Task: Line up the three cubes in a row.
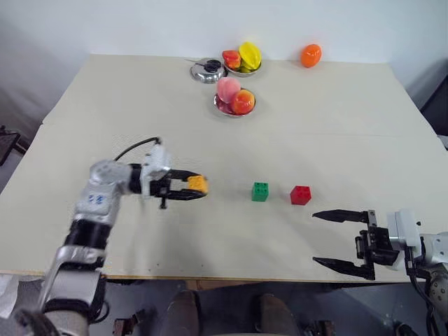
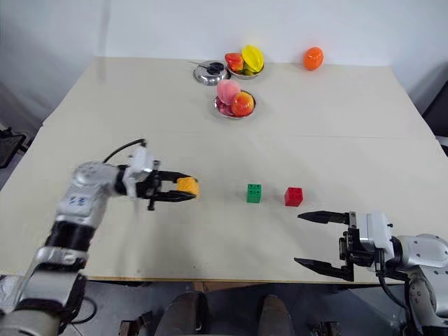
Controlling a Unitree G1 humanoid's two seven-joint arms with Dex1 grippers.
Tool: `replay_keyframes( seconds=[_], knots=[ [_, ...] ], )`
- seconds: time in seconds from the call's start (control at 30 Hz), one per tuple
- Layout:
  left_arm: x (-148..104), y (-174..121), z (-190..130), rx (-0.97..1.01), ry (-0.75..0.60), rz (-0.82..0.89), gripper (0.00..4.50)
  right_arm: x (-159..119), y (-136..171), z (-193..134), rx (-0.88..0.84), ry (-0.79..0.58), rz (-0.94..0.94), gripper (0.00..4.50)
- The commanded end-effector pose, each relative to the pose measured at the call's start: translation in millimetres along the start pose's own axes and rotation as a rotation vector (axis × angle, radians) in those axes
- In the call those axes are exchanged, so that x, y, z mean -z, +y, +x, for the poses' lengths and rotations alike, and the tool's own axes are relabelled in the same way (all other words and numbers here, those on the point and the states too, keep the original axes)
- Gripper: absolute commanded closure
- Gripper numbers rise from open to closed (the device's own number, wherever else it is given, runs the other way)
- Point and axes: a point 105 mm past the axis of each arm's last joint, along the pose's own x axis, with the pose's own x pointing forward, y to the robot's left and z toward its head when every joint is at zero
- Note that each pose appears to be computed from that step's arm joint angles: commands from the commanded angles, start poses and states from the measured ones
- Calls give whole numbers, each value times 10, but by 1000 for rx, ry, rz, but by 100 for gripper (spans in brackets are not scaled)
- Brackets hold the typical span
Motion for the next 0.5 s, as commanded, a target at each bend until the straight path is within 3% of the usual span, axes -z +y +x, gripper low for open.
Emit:
replay_keyframes(
  seconds=[0.03, 0.17, 0.5],
  knots=[
    [159, 134, 258, 28, 54, -24, 298, -74, -21, -33, 18, -8, -37, 0],
    [265, 241, 428, 38, 104, -17, 298, -98, 5, -51, 37, -6, -41, 0],
    [317, 298, 436, 55, 137, -26, 298, -86, 80, -65, 67, 1, -31, 0]
  ],
)
